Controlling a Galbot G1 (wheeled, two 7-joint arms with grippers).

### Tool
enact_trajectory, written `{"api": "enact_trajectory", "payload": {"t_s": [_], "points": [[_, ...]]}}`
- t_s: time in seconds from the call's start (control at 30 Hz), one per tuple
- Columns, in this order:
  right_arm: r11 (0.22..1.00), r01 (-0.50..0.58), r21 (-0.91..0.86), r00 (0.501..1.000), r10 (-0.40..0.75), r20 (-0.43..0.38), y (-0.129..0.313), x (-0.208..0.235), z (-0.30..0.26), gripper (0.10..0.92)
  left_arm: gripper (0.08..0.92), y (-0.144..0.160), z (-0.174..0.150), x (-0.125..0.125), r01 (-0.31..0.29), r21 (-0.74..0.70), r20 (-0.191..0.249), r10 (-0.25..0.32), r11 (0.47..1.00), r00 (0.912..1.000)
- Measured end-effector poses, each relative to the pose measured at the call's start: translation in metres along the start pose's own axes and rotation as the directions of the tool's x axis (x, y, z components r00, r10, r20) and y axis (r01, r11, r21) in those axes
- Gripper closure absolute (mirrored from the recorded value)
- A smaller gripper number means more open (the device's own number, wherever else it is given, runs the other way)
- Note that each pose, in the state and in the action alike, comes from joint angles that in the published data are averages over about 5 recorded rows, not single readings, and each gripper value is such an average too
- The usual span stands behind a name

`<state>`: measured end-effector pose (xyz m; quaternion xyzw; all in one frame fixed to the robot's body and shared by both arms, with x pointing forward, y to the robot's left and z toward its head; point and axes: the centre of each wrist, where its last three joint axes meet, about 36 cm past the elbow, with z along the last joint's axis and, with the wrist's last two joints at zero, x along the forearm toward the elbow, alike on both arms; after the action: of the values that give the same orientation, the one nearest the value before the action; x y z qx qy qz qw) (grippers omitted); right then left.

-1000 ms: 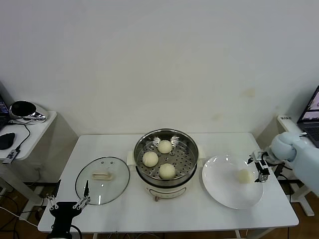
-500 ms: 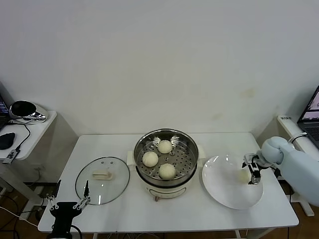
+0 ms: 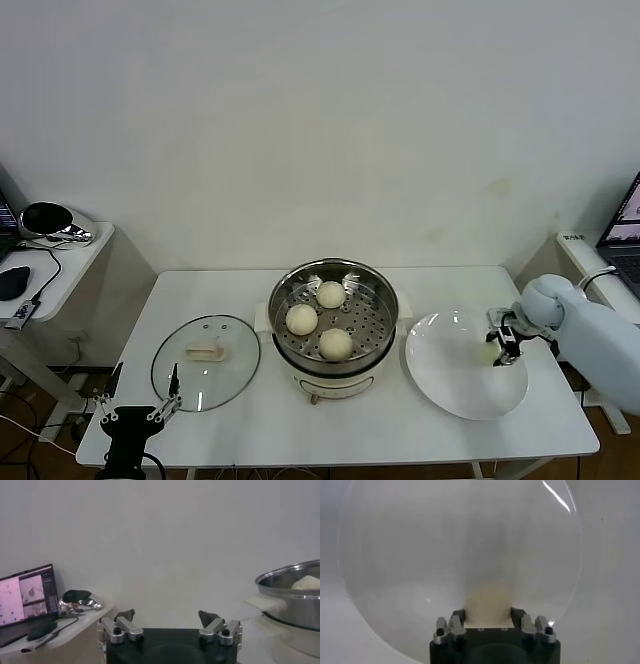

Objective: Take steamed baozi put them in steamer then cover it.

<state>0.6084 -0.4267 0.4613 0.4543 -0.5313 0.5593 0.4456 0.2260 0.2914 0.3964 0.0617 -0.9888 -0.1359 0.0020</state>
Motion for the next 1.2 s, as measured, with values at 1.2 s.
{"api": "enact_trajectory", "payload": {"t_s": [1.2], "points": [[0.986, -0.153, 0.057, 0.947, 0.13, 0.294, -0.043, 0.222, -0.231, 0.477, 0.177, -0.006, 0.002, -0.012, -0.019, 0.011, 0.013, 0.019, 1.0, 0.9997]]}}
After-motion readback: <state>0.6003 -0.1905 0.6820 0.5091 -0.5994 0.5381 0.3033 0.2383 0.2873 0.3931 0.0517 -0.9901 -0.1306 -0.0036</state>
